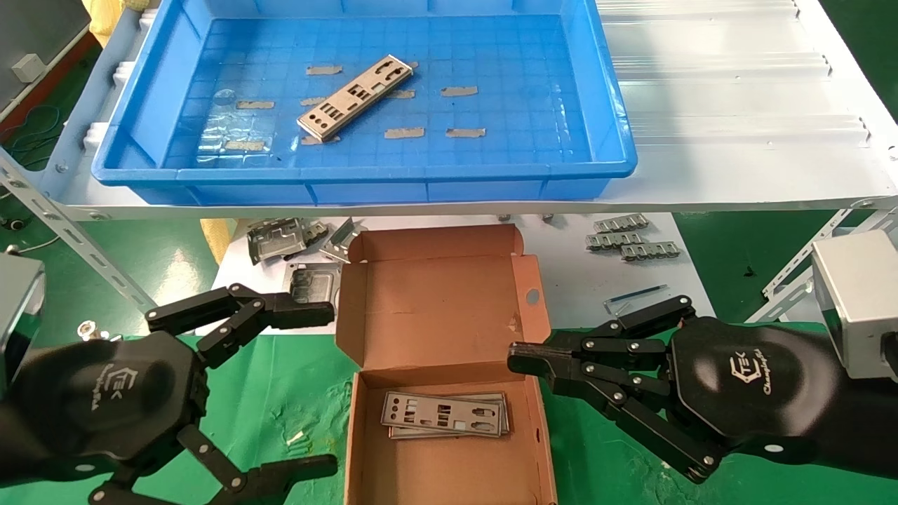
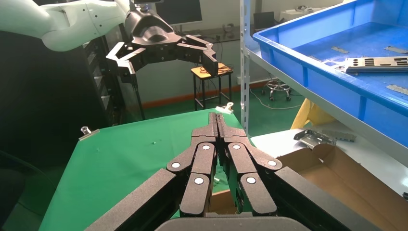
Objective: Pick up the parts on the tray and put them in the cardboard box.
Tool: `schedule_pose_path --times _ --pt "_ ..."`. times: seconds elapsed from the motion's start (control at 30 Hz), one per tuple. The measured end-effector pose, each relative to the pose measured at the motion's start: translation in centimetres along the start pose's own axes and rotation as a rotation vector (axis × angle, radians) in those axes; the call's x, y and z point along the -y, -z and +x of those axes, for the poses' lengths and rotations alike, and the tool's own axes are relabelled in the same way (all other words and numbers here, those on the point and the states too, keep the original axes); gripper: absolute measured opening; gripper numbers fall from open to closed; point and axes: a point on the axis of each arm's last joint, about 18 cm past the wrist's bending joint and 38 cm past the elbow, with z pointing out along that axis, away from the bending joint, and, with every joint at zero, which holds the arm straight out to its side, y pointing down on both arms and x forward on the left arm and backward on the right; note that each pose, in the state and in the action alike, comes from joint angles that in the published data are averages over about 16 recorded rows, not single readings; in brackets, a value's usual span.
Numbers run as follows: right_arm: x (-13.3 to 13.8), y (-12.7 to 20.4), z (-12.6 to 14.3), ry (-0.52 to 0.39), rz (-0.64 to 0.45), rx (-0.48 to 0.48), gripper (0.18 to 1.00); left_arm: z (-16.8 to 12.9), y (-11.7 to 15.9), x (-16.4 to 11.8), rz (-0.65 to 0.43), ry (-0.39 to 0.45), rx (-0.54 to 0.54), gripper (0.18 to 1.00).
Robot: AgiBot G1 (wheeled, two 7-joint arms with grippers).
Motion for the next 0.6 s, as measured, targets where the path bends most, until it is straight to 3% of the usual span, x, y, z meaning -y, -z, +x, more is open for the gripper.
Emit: schedule_pose_path --times 0.27,0.6 --pt "0.0 0.0 0.0 0.0 0.0 0.0 0.191 -2.8 -1.1 1.6 -0.027 -0.057 0.06 1.001" --pt "0.0 0.0 0.0 0.0 0.0 0.0 0.191 -10.5 -4.3 4.7 -0.06 -0.126 0.19 1.001"
